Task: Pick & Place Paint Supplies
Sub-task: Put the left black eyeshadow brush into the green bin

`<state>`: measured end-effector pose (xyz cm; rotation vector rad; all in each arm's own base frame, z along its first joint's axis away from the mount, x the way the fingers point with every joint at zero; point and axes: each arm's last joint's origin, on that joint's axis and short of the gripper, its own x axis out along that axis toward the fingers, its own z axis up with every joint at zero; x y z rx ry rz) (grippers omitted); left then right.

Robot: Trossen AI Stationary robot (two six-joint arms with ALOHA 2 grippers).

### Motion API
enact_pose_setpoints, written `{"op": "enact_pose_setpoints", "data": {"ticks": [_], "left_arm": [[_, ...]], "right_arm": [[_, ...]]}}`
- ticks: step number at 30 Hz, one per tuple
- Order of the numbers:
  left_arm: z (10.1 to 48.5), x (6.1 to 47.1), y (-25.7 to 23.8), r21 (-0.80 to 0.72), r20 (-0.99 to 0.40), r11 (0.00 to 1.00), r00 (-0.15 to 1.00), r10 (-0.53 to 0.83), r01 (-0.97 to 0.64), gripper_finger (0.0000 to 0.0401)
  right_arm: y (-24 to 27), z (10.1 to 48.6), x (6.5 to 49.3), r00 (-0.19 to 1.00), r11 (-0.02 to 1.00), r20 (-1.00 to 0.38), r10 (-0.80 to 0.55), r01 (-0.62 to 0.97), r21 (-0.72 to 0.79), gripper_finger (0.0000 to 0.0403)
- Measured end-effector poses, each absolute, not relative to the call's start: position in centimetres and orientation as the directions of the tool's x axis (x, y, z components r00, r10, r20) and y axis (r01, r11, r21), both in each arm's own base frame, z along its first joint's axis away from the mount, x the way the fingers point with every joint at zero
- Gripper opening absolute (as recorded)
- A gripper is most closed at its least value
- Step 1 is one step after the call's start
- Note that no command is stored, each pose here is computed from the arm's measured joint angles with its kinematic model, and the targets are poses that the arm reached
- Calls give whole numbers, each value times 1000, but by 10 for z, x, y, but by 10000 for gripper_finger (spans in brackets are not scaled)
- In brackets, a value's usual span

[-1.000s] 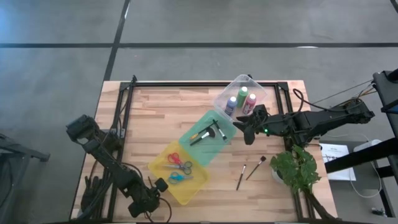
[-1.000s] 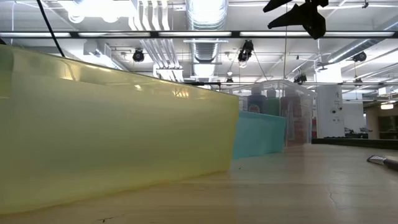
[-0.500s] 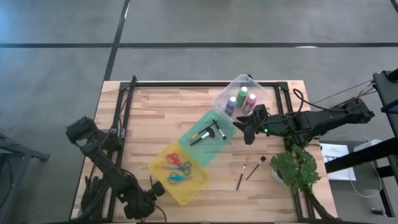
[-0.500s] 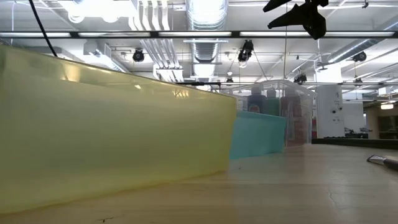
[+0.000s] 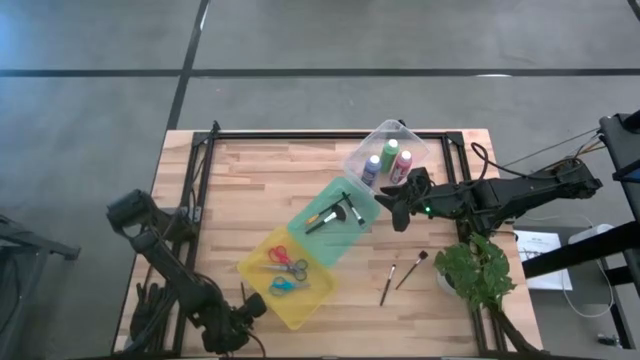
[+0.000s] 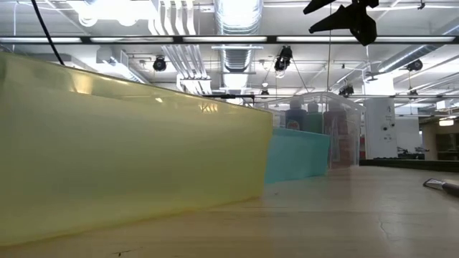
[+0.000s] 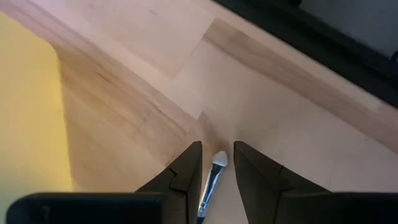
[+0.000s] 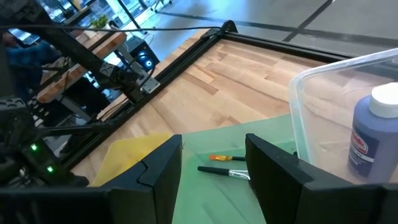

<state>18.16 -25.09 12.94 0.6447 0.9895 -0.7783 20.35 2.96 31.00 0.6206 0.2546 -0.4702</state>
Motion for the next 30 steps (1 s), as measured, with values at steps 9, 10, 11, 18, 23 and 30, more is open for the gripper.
{"op": "enact_pose_setpoints", "data": {"ticks": [9, 10, 11, 18, 23, 30], "left_arm": [[121, 183, -253, 129, -907, 567, 328, -265, 813, 102], [121, 183, -253, 130, -907, 572, 330, -261, 810, 102], [121, 183, -253, 128, -909, 578, 329, -257, 806, 102], [121, 183, -252, 96, -912, 638, 324, -251, 764, 102], [121, 182, -252, 71, -915, 663, 313, -254, 746, 93], [120, 181, -252, 10, -920, 689, 277, -278, 724, 24]], "right_arm": [[30, 310, 204, 866, 704, -362, -344, 493, 511, 171], [30, 310, 204, 866, 704, -362, -344, 493, 511, 171], [30, 310, 204, 866, 704, -362, -344, 493, 511, 171], [30, 310, 204, 867, 702, -362, -344, 493, 513, 171], [30, 310, 204, 867, 696, -361, -344, 494, 521, 171], [30, 311, 204, 867, 693, -361, -343, 493, 526, 171]]}}
